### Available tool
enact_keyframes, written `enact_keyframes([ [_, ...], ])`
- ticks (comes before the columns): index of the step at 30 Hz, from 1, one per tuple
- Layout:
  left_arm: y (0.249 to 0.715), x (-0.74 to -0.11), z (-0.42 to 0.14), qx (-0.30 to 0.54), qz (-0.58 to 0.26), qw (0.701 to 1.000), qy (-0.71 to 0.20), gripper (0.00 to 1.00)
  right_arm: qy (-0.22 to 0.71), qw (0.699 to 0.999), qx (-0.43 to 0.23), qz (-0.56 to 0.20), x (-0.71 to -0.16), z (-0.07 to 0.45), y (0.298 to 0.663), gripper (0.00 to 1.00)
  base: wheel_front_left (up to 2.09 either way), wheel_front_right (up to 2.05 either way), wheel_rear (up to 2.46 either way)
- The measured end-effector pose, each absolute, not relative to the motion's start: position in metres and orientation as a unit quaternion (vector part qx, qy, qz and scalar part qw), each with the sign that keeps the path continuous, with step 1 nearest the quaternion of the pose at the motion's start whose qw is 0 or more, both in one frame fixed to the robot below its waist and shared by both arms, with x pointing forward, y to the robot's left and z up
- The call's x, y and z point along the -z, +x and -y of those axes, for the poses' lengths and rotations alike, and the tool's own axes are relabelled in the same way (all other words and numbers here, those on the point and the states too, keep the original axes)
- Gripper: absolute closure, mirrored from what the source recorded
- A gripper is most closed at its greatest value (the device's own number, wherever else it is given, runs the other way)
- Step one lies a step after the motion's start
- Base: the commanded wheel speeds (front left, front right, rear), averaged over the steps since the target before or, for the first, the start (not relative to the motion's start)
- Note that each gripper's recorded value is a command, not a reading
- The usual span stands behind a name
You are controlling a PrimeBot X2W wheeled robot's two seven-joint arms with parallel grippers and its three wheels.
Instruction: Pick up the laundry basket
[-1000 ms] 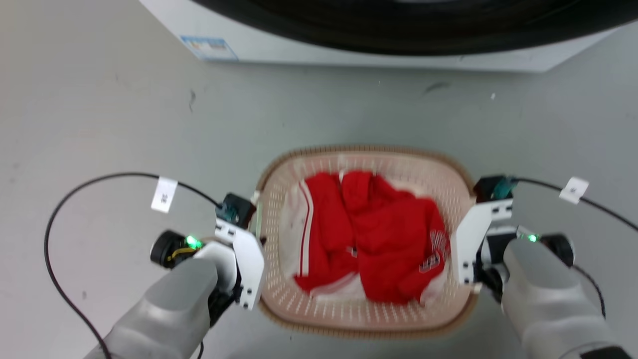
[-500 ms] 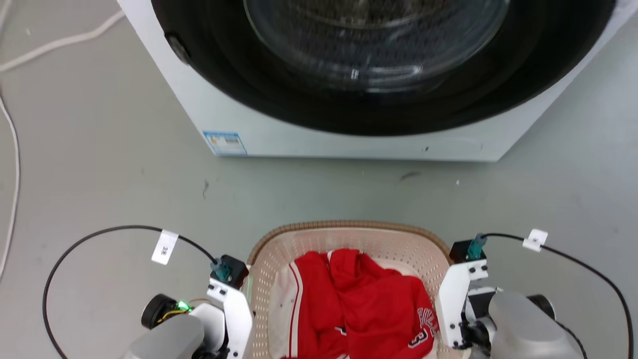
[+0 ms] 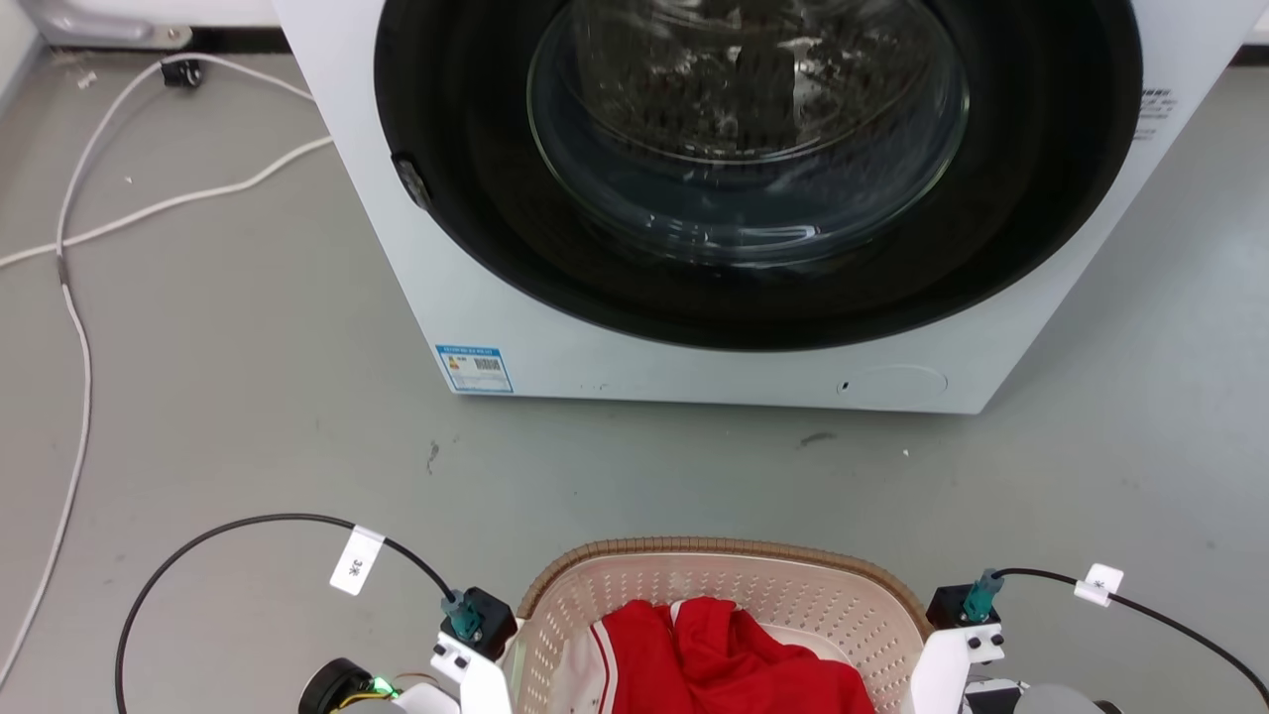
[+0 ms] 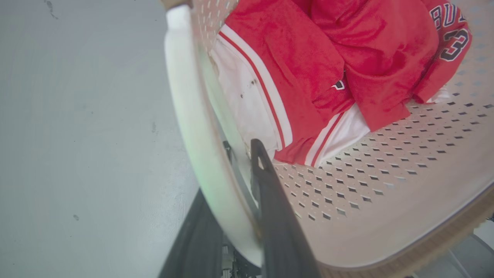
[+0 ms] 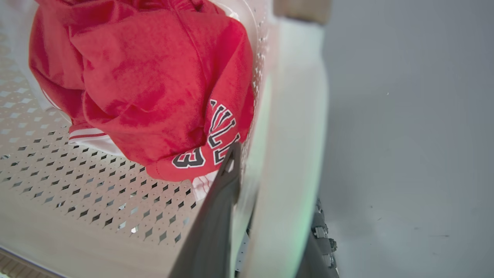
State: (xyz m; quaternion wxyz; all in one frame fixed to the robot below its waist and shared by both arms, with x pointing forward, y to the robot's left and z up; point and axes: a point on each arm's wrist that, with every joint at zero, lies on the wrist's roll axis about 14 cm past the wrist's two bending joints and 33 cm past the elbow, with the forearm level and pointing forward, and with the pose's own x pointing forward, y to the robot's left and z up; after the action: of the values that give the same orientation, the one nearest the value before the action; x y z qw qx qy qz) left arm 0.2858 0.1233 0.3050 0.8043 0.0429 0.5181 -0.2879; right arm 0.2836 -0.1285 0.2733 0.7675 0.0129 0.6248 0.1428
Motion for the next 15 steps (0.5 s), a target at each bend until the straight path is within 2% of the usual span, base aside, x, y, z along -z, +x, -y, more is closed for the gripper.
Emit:
enact_keyframes([
  [5, 0.279, -0.311, -0.124, 0.291, -0.513, 0.807, 0.044, 1.00, 0.012, 0.785, -0.147, -0.601, -0.285, 0.129, 0.289, 1.00, 0.00, 0.00, 0.00],
  [15, 0.264, -0.317, -0.126, 0.284, -0.504, 0.815, 0.043, 1.00, 0.039, 0.802, -0.144, -0.578, -0.298, 0.119, 0.277, 1.00, 0.00, 0.00, 0.00],
])
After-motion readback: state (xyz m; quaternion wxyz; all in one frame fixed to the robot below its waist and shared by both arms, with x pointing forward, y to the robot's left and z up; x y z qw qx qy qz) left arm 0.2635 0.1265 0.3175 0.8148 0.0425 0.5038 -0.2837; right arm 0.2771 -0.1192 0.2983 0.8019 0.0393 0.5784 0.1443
